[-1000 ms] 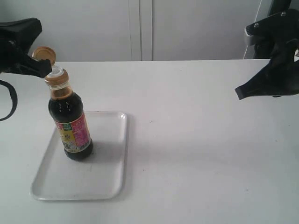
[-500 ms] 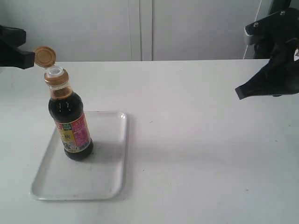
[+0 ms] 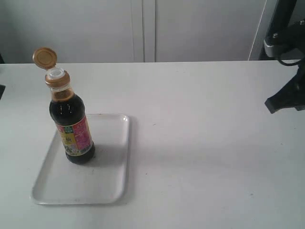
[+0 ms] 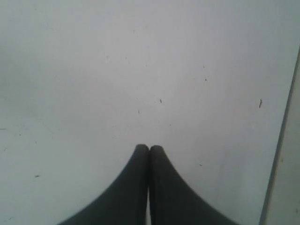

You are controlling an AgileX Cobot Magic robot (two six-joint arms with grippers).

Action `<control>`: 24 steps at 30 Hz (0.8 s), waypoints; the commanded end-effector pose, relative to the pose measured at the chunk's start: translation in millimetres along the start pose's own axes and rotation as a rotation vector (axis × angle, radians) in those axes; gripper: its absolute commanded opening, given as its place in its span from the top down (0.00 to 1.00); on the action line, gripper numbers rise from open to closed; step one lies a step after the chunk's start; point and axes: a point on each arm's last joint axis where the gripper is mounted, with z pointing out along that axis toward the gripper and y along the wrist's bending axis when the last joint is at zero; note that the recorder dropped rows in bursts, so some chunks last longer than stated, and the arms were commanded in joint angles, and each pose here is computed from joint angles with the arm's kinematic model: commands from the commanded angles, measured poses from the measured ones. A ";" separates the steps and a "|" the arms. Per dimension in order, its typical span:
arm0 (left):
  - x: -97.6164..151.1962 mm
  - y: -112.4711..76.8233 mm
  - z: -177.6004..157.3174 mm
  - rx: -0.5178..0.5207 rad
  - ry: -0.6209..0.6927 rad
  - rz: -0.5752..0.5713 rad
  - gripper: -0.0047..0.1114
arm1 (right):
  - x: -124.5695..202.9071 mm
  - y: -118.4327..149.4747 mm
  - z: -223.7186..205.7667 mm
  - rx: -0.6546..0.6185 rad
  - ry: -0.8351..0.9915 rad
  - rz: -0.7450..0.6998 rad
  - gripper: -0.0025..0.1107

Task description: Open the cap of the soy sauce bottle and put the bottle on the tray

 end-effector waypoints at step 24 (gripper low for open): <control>68.9 -2.4 -68.5 -0.013 -0.104 -0.216 0.96 | 42.3 -19.5 -22.9 0.005 -0.330 0.263 0.98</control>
